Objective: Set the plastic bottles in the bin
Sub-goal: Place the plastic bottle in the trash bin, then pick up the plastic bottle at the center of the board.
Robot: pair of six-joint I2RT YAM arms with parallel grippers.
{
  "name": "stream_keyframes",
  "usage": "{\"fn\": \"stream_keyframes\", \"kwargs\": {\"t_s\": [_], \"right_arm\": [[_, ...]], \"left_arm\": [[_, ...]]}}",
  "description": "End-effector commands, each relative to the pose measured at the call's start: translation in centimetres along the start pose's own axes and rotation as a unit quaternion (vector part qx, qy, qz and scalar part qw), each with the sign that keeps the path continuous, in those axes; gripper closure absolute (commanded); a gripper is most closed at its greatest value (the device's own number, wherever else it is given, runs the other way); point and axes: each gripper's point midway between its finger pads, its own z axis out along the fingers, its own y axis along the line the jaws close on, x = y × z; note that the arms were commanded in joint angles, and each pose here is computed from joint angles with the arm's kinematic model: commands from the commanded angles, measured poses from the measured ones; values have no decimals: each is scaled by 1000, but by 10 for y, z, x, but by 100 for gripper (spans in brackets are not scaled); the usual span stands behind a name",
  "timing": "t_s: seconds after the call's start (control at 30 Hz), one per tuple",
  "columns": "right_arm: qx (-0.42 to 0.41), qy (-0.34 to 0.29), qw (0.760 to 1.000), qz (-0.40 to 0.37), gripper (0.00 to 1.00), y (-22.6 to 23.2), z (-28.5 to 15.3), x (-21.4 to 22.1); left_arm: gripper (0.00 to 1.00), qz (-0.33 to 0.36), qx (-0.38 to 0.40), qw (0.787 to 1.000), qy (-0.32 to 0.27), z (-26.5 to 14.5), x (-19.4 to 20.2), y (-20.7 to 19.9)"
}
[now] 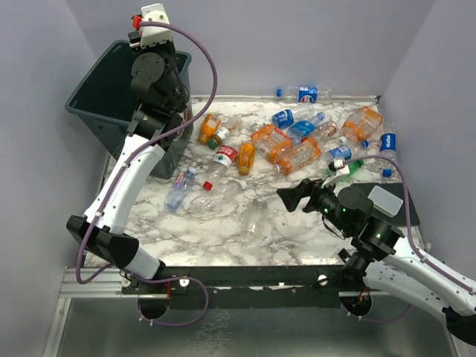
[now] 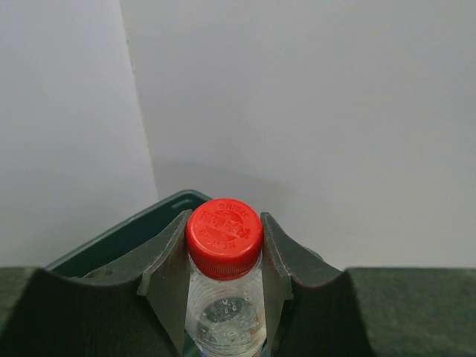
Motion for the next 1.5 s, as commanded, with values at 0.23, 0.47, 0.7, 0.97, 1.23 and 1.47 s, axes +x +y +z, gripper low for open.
{"fn": "stream_keyframes", "kwargs": {"t_s": [0.23,0.47,0.7,0.97,1.23,1.47], "right_arm": [[-1,22,1000,13,0,-6,-5,20],[15,21,1000,-8,0,-11,-5,16],[44,5,998,-41,0,-18,-7,-3],[57,-3,997,-59,0,-19,-9,-15],[53,15,996,-64,0,-10,-3,-20],[52,104,992,-39,0,-4,23,23]], "left_arm": [[100,-19,-100,993,55,17,87,40],[100,-3,-153,983,102,16,135,72],[64,12,-147,982,117,16,146,70],[16,-5,-133,986,105,15,120,70],[8,-37,23,997,60,-36,25,-17],[8,-17,325,938,122,-163,59,-151]]}}
